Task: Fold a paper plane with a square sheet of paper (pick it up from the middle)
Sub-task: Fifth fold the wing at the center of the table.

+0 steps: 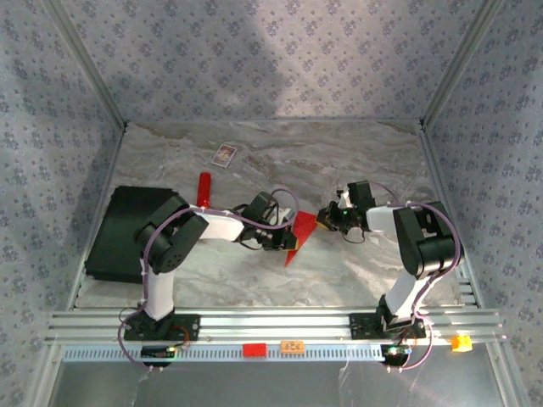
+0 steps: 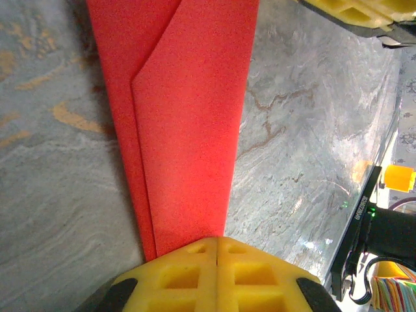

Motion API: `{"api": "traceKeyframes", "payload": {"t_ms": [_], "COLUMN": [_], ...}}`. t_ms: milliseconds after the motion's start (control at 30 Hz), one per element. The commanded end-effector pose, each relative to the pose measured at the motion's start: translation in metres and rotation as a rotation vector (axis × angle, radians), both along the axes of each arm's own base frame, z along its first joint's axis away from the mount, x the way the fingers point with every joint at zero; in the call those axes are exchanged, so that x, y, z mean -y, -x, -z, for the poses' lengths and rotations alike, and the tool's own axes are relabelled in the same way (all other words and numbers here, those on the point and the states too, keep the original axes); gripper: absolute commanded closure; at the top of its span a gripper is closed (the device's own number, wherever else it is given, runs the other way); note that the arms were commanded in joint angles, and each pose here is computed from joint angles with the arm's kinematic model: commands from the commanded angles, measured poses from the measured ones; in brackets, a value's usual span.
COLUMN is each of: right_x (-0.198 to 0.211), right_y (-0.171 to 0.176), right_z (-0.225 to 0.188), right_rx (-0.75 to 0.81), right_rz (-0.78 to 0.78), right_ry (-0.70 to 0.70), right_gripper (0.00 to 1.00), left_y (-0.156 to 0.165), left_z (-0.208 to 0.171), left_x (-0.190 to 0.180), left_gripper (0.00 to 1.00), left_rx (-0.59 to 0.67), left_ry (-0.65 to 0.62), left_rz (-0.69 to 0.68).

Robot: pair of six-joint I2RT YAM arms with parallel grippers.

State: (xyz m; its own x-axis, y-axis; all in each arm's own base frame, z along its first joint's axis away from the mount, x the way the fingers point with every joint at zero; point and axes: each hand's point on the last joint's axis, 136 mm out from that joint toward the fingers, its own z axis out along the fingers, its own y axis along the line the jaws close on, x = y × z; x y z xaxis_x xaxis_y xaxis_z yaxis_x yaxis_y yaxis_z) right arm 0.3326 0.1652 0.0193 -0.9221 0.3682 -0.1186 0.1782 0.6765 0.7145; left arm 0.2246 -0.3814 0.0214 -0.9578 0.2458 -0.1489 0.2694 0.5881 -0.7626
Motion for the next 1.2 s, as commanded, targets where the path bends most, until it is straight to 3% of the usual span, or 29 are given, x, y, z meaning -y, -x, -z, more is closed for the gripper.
{"api": "traceKeyframes", "payload": {"t_ms": [0,233,700,1000,1167], "right_x": [0.031,0.043,0.044,0.030,0.020], "right_y": [-0.006,-0.015,-0.034,-0.017,-0.008], "right_z": [0.018,0.016,-0.007,-0.003,-0.003], "right_rx": [-0.043,-0.032,0.041,0.021,0.019], "right_rz": [0.089,0.127,0.124,0.052,0.024], "right_ry": [0.150,0.186,0.089,0.071,0.056], "right_gripper": [0.92,0.92,0.92,0.92,0.91], "left_y": [0.024,0.025,0.025,0.000,-0.007], "left_z": [0.043,0.043,0.042,-0.021,-0.055], "left_x": [-0.032,-0.031,-0.028,-0.033,-0.019], "left_gripper": [1.00,1.00,1.00,1.00,1.00], "left_rx": [-0.119,-0.120,-0.116,0.054,0.086], "left_ry": [-0.164,-0.159,-0.144,-0.061,0.007], "left_rz": [-0.019,-0.013,-0.009,-0.108,-0.077]}}
